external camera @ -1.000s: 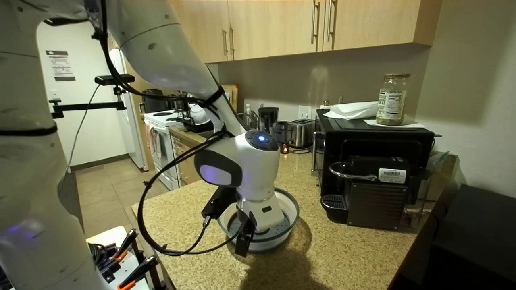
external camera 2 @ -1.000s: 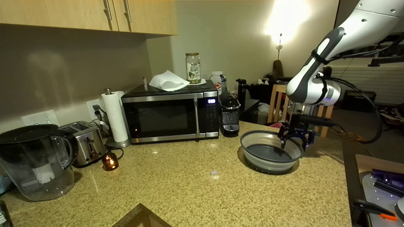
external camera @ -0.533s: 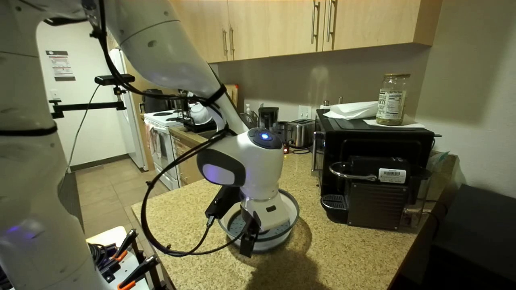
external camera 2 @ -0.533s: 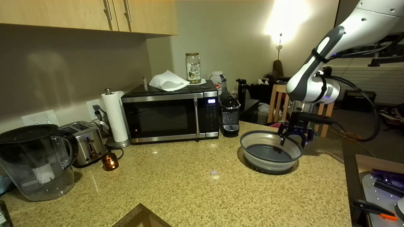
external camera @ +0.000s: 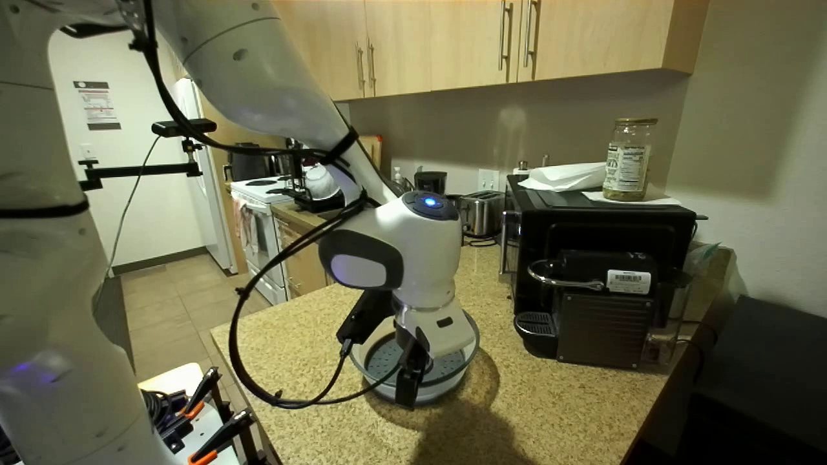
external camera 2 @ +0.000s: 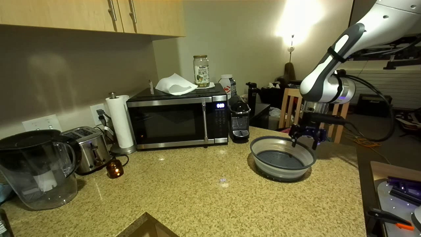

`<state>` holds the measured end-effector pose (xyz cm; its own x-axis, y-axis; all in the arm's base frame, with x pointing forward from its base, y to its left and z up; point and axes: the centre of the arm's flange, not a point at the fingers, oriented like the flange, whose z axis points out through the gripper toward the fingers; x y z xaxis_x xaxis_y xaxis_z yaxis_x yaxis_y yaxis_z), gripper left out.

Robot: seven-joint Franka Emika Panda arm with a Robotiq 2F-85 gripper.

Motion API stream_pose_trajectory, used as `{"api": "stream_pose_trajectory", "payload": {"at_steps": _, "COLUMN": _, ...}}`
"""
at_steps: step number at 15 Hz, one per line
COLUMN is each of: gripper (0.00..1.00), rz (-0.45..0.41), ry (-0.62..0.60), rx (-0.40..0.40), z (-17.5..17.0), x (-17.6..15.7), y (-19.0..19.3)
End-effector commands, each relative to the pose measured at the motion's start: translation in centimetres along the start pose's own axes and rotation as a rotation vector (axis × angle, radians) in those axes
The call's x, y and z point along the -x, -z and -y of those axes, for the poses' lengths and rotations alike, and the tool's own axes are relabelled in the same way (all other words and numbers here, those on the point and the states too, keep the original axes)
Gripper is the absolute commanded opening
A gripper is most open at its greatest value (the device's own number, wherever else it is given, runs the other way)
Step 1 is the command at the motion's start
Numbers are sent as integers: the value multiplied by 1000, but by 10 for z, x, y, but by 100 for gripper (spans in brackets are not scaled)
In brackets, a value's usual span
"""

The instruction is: Move the bowl

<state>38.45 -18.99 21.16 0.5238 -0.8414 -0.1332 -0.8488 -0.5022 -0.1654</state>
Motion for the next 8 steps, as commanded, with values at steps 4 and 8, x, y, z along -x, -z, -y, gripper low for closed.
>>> {"api": "stream_pose_trajectory", "payload": {"at_steps": 4, "gripper": 100, "rz": -69, "ry": -6, "rx": 109, "z": -2, "x": 2, "y": 25}}
{"api": "stream_pose_trajectory", "payload": {"at_steps": 8, "gripper": 100, "rz": -70, "ry": 62, "rx": 121, "z": 0, "x": 1, "y": 41}}
